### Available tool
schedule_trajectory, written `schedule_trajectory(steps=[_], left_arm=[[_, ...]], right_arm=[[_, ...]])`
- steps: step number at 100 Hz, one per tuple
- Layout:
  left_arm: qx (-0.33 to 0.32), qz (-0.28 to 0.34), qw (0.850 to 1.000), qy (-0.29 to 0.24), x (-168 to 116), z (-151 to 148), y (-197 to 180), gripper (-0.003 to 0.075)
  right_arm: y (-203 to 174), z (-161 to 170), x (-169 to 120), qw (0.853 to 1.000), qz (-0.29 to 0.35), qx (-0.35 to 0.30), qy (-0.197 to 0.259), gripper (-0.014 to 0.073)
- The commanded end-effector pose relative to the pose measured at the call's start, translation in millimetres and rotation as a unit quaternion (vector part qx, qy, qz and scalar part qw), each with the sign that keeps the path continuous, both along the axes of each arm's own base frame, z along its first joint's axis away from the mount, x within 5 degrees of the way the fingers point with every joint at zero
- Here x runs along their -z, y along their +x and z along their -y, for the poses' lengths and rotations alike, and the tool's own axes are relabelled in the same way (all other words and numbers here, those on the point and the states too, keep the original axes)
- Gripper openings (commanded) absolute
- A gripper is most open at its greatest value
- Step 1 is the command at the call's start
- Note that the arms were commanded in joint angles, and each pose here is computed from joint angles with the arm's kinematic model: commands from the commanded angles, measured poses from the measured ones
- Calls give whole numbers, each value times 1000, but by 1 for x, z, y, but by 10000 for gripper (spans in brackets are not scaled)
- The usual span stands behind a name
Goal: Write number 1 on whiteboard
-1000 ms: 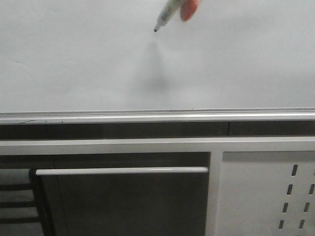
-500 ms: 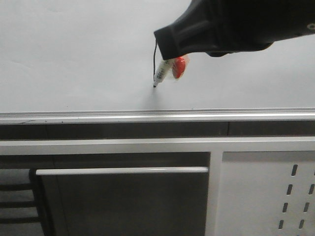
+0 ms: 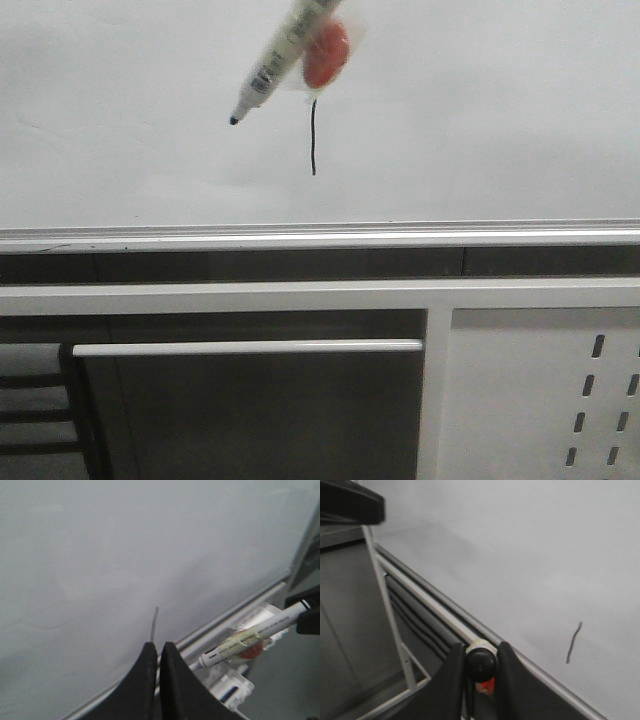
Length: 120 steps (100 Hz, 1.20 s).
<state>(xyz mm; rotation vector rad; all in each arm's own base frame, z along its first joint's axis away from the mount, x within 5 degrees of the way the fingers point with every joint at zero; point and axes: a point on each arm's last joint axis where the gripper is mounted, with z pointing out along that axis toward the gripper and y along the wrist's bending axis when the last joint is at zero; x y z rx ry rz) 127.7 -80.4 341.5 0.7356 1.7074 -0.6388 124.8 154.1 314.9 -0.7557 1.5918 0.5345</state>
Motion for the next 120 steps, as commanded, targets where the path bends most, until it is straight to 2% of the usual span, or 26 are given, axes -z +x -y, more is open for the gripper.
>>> schedule_trajectory(steps=[1,14,21,29,38,60,75,120], left_arm=[[58,-7,998,-11,-5,8,0,-17],[146,-18,989,-9,0,19,-3,51],[165,-23,986,-6,2,22,-4,122],[178,-26,984,-3,3,25,-5,243],[190,-28,981,3,4,27,-6,305],[242,-37,970,15,11,41,-10,304],[270,-57,961,20,18,53,-10,304],[255,-40,966,33,20,62,-8,304]], right_arm=[[-7,-1,-18,999,4,-39,13,-44],[-11,-4,-23,997,-14,-76,7,-44],[-9,-3,-25,997,-20,-80,7,-44],[-7,-1,-27,996,-28,-85,3,-44],[-6,1,-31,994,-39,-99,-4,-44],[-4,1,-43,987,-56,-146,-31,-44],[2,-4,-51,987,-49,-149,-34,-44],[-2,-9,-61,979,-57,-190,-43,-44]])
